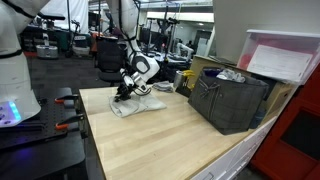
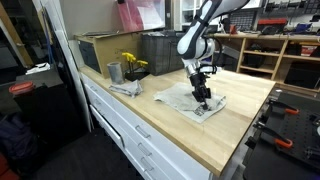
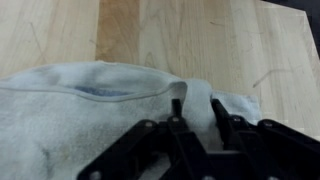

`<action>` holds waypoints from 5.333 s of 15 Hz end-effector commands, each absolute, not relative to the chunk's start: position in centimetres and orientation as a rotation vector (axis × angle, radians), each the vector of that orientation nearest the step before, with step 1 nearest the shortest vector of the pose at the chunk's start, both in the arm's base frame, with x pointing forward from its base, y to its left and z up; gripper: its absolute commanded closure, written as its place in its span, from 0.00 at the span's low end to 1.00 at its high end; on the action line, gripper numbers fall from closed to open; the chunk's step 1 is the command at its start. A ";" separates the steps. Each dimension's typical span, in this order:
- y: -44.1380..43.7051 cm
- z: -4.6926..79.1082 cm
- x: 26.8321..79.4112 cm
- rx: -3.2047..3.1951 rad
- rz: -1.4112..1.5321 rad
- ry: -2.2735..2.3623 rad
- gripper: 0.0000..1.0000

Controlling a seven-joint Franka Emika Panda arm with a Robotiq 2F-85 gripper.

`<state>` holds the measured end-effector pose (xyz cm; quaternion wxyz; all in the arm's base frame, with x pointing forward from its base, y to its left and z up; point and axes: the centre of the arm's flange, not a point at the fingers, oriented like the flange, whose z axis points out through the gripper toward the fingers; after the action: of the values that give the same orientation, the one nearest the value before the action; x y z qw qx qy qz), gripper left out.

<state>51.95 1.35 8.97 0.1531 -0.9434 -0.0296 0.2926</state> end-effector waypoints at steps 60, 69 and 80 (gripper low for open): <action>11.9 17.9 46.3 -2.913 0.478 -1.081 1.00; 16.4 21.3 46.5 -3.028 0.131 -1.133 1.00; 16.6 23.4 46.8 -3.082 -0.002 -1.189 0.52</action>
<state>47.65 17.51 21.86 -0.0651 -0.9281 -0.3658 0.0232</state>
